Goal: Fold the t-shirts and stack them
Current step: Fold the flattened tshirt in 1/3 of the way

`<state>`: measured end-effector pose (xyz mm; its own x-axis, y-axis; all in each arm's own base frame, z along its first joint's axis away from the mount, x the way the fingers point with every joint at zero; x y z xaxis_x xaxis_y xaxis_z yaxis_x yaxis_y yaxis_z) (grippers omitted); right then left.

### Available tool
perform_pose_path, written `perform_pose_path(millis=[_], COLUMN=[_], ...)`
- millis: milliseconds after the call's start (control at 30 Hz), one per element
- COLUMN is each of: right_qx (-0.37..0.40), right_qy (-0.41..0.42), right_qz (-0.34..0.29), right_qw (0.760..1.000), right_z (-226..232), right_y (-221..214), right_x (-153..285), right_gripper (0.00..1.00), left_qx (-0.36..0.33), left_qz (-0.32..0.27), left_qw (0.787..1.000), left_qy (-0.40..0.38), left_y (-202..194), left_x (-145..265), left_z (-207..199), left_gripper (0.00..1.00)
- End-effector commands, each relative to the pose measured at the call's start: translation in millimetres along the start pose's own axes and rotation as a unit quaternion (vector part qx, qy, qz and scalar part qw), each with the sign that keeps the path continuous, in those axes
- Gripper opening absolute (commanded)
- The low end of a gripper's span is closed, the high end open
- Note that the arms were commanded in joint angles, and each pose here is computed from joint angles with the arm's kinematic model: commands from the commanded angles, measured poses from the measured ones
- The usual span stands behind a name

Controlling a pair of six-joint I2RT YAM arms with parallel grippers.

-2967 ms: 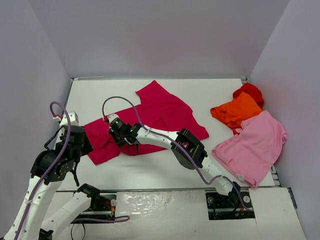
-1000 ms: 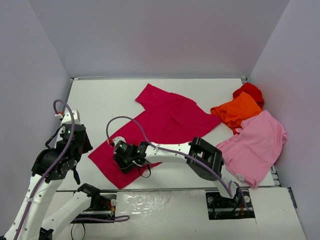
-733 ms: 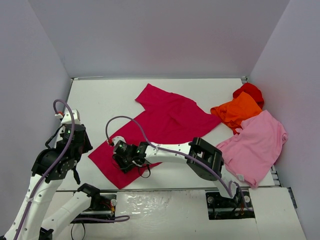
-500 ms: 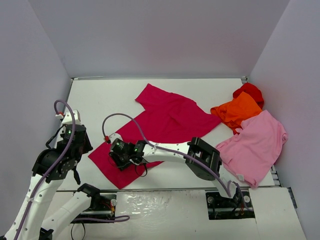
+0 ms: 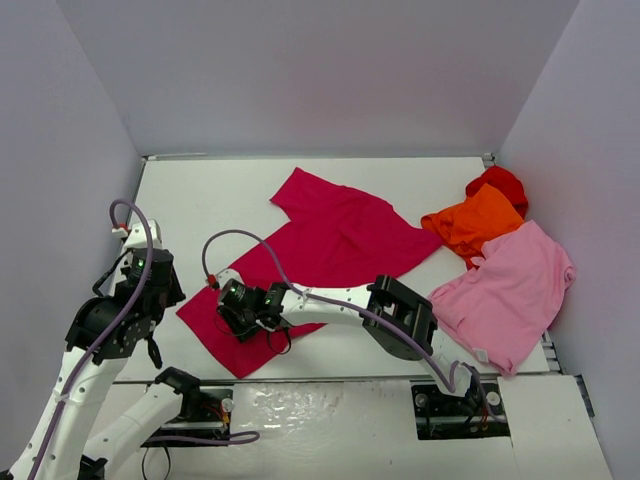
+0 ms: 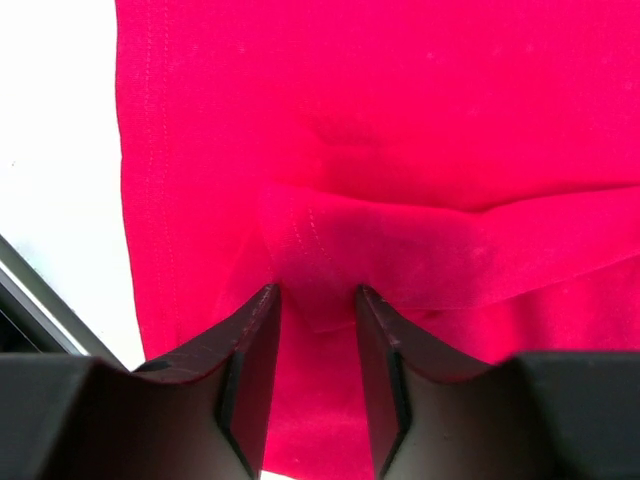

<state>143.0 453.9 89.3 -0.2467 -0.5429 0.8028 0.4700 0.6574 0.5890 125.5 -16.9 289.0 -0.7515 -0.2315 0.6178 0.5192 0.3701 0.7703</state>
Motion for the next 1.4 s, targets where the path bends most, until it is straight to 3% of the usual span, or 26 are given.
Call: perform_pose_path(millis=[0, 67, 100, 433, 633, 1067, 1367], right_qx=[0.004, 0.004, 0.004, 0.019, 0.025, 0.045, 0.051], right_qy=[-0.016, -0.024, -0.025, 0.004, 0.077, 0.135, 0.145], right_qz=[-0.044, -0.049, -0.051, -0.118, -0.146, -0.129, -0.12], right_qw=[0.999, 0.998, 0.998, 0.993, 0.986, 0.981, 0.981], right_z=[-1, -2, -2, 10, 30, 61, 69], right_y=[24, 26, 27, 77, 106, 94, 71], right_x=[15, 17, 18, 50, 62, 62, 94], right_gripper=[0.22, 0.03, 0.0, 0.0, 0.0, 0.0, 0.0], left_qx=[0.004, 0.004, 0.004, 0.007, 0.01, 0.011, 0.01], left_qz=[-0.021, -0.021, -0.021, -0.017, -0.017, -0.019, -0.019], left_qw=[1.0, 1.0, 1.0, 1.0, 1.0, 1.0, 1.0], left_qy=[0.003, 0.003, 0.003, 0.005, 0.002, 0.001, 0.0], left_y=[10, 10, 10, 8, 6, 6, 7], left_x=[-2, -2, -2, -5, -6, -5, -5], left_z=[-4, -4, -4, -5, -5, -4, -5], left_gripper=[0.24, 0.24, 0.24, 0.24, 0.24, 0.24, 0.24])
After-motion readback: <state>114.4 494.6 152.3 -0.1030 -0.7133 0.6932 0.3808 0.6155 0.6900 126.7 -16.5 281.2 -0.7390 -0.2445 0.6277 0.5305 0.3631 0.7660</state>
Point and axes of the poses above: each gripper's point midway between its finger pads, its own x axis back along the fingers, its own z axis along the line the jaws close on, y = z × x, the point moved 8 cm from there along x, back along the fingers, and after that the axes turned 12 degrees about x, right-handed, at the moved point
